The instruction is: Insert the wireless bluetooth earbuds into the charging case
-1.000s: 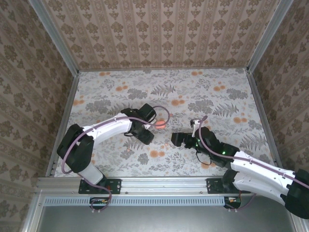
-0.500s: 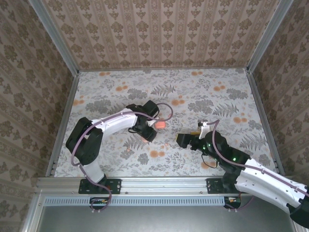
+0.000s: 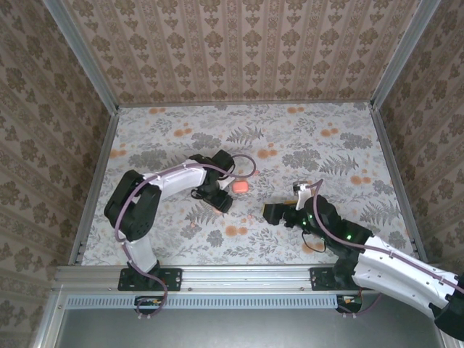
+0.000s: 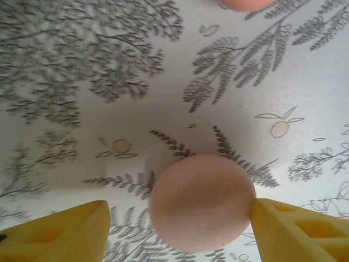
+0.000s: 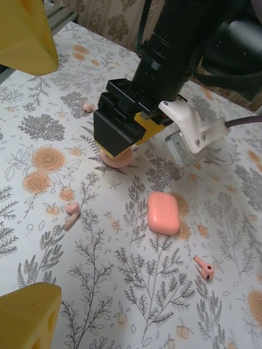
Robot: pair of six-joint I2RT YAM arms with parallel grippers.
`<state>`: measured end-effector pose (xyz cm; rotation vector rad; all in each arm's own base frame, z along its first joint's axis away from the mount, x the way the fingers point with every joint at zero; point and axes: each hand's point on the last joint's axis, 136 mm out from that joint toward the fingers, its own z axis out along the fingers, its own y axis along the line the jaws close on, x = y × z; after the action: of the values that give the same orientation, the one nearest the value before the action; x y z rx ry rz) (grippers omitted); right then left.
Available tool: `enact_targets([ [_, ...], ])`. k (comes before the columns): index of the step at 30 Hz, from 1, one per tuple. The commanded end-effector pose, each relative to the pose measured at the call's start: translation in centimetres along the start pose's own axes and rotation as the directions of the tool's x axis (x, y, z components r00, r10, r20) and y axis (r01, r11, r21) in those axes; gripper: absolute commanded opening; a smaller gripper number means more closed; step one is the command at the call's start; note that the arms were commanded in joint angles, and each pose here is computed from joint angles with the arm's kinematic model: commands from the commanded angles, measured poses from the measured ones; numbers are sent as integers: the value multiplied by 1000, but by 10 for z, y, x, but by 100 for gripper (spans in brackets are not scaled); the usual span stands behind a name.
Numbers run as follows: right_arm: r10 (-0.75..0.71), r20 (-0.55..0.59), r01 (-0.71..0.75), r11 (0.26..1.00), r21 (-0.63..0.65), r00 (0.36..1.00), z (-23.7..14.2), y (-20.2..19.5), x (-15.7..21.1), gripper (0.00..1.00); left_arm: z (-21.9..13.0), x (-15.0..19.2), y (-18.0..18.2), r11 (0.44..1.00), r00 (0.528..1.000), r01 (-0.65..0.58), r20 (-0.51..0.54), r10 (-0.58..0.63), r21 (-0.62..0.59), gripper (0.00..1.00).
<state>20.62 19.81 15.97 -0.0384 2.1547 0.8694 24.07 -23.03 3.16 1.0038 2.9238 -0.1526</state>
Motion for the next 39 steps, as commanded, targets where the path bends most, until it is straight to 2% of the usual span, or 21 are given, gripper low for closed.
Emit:
enact_targets([
  [1,-14,-10,14,1000,-20,1000,1,5,-1,99,2,2,-6,999,1000,-18,-22,19,29,68],
  [9,-10,-16,10,1000,-19,1000,1,5,0,99,14,7,-5,1000,998,-26,-60,26,12,66],
  [14,-10,-12,10,1000,-18,1000,0,4,-1,98,21,11,-5,999,996,-32,-85,32,12,60],
  [16,-11,-15,11,1000,-18,1000,0,4,0,98,22,13,-6,999,995,-35,-94,36,12,53],
  [21,-10,-13,10,1000,-15,1000,2,1,2,98,15,12,-7,998,995,-57,-77,57,0,46],
  [26,15,-3,-16,996,-85,1000,18,-4,12,98,-2,5,-11,995,995,-99,14,99,14,43],
  [32,37,-66,-42,996,-74,997,36,-10,20,97,-18,-4,-23,980,968,-193,173,181,53,39],
  [39,55,-128,-70,991,-117,990,63,-6,32,95,-42,-19,-59,943,880,-329,382,283,58,39],
])
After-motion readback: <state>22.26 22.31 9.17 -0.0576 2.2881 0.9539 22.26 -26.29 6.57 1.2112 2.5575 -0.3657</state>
